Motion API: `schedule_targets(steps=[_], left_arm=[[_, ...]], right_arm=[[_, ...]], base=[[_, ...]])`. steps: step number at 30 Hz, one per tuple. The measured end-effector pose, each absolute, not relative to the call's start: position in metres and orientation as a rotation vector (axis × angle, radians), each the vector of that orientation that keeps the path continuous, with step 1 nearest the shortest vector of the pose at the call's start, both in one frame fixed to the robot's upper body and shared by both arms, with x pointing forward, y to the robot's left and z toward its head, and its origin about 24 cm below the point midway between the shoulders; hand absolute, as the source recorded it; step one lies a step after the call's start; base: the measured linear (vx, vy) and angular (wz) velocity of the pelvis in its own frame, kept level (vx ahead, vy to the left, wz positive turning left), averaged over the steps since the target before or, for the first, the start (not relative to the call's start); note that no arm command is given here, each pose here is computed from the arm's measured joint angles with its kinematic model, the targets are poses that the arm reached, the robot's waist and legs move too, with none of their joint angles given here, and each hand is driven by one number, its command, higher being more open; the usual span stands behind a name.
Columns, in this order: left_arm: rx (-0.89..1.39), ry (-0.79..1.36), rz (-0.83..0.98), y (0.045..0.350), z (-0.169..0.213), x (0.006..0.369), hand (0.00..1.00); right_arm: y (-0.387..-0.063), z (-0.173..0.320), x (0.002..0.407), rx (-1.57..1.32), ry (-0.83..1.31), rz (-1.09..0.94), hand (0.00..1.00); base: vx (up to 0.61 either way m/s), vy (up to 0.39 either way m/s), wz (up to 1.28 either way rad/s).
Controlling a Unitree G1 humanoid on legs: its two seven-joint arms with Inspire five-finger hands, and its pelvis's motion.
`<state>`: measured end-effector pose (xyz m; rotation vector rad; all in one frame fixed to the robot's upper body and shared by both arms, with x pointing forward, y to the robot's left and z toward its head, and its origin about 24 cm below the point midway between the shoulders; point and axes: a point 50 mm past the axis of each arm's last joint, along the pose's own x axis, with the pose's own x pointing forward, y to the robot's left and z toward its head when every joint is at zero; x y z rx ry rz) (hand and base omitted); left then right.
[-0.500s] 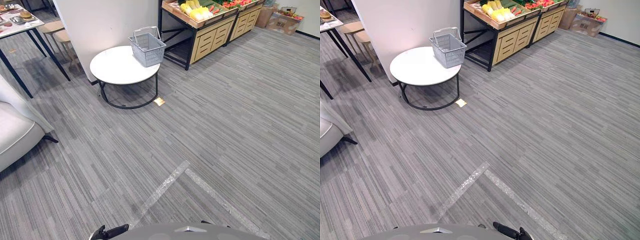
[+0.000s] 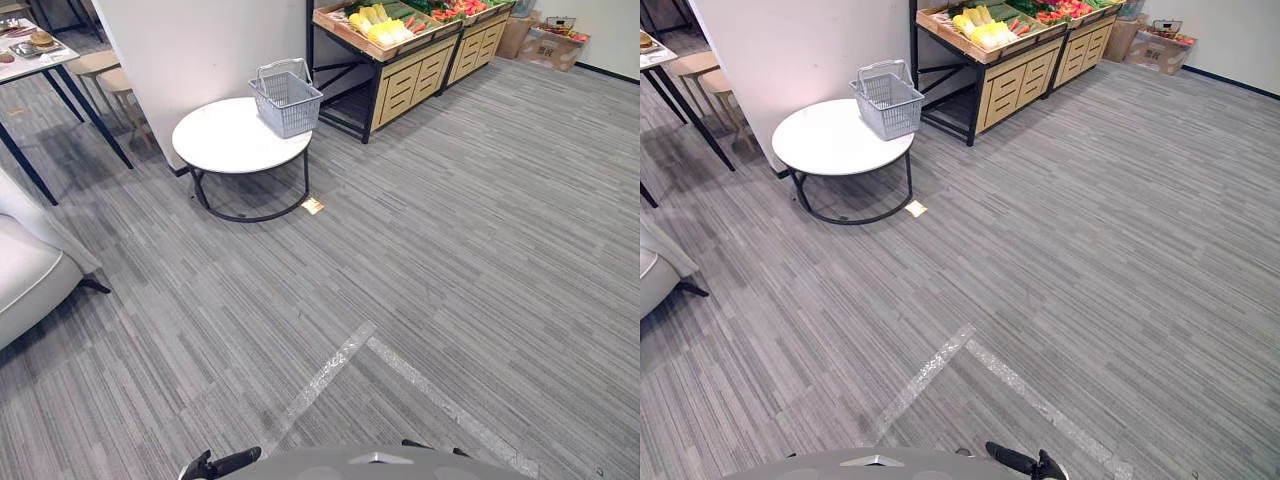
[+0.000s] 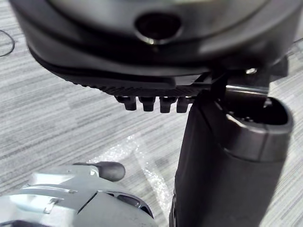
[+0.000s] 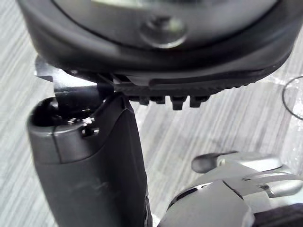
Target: Pick vegetable in the basket
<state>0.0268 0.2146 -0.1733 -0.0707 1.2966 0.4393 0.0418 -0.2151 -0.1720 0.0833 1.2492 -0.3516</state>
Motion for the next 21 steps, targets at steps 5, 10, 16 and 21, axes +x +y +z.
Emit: schedule_targets(steps=[5,10,16,21], left_arm=[[-0.072,1.293,0.437,0.2146,-0.1732,0.0279,1.0],[-0.08,1.291,0.442,0.215,-0.1731,0.0279,1.0],[-0.082,1.29,0.446,0.2156,-0.173,0.0276,1.0],[-0.085,1.287,0.456,0.2163,-0.1728,0.0276,1.0]], right_arm=[[-0.215,-0.1718,0.0425,0.069,1.247,-0.337,1.0],[-0.2148,-0.1718,0.0435,0.084,1.243,-0.352,1.0],[-0.214,-0.172,0.043,0.103,1.24,-0.37,1.0],[-0.214,-0.1712,0.0447,0.085,1.225,-0.362,1.0]], base=[[0.0,0.0,0.0],[0.0,-0.015,-0.05],[-0.03,-0.028,-0.02],[-0.05,-0.036,0.0]])
